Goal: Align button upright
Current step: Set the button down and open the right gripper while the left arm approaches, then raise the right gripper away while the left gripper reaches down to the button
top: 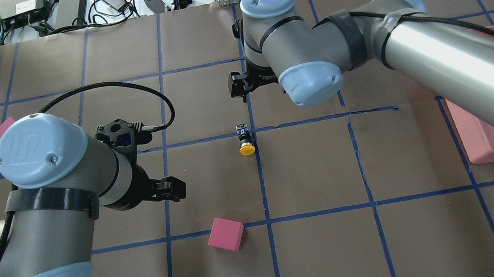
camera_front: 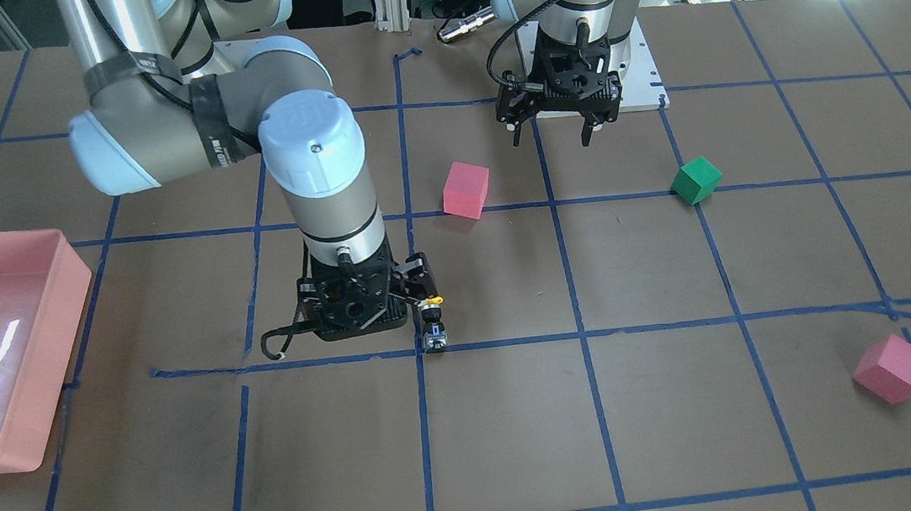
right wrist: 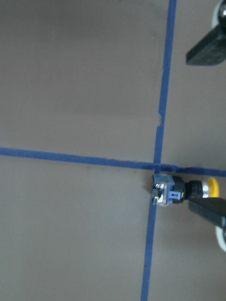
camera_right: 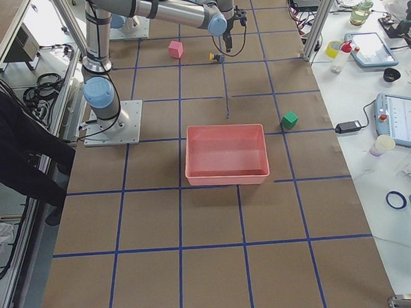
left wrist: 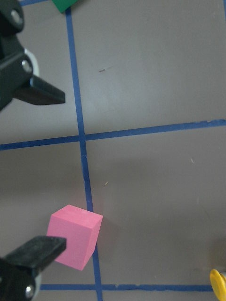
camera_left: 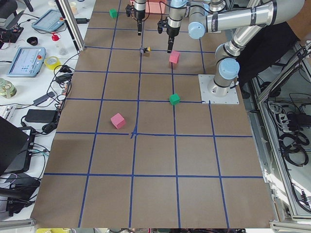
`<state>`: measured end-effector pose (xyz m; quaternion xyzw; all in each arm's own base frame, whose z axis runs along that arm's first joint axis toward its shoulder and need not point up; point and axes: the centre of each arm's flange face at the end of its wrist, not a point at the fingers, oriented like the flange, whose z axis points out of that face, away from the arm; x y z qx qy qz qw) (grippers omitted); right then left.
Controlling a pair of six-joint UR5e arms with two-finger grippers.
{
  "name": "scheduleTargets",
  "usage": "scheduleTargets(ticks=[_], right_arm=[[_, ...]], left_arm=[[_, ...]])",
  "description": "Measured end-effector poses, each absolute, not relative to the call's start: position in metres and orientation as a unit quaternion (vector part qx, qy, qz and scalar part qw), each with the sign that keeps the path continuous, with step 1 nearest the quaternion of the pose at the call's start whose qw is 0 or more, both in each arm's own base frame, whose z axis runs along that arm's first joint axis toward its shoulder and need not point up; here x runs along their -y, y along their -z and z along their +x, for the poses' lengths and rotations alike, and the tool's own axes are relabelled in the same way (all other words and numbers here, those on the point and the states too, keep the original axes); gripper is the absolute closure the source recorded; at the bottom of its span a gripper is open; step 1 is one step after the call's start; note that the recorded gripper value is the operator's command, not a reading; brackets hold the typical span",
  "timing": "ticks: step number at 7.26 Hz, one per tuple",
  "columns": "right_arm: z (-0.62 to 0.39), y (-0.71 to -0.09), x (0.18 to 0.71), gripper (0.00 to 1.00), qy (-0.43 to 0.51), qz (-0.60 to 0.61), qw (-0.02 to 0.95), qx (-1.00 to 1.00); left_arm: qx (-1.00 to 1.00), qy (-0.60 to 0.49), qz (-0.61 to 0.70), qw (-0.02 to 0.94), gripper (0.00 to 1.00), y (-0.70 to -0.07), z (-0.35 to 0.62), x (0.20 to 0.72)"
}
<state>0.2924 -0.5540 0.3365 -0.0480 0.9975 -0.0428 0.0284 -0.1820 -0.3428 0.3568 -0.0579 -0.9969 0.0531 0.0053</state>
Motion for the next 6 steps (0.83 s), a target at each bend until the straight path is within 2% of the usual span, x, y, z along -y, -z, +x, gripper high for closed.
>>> scheduleTargets(ticks=[4, 6], right_arm=[[0.169, -0.490, 0.523, 0.00, 0.017, -0.056, 0.019, -0.998], [0.159, -0.510, 0.512, 0.00, 0.024, -0.060, 0.017, -0.998]], left_arm=[[0.990, -0.112, -0.046, 0.066, 0.00, -0.301, -0.216, 0.341], [0.989, -0.118, -0.038, 0.086, 0.00, -0.283, -0.232, 0.348]])
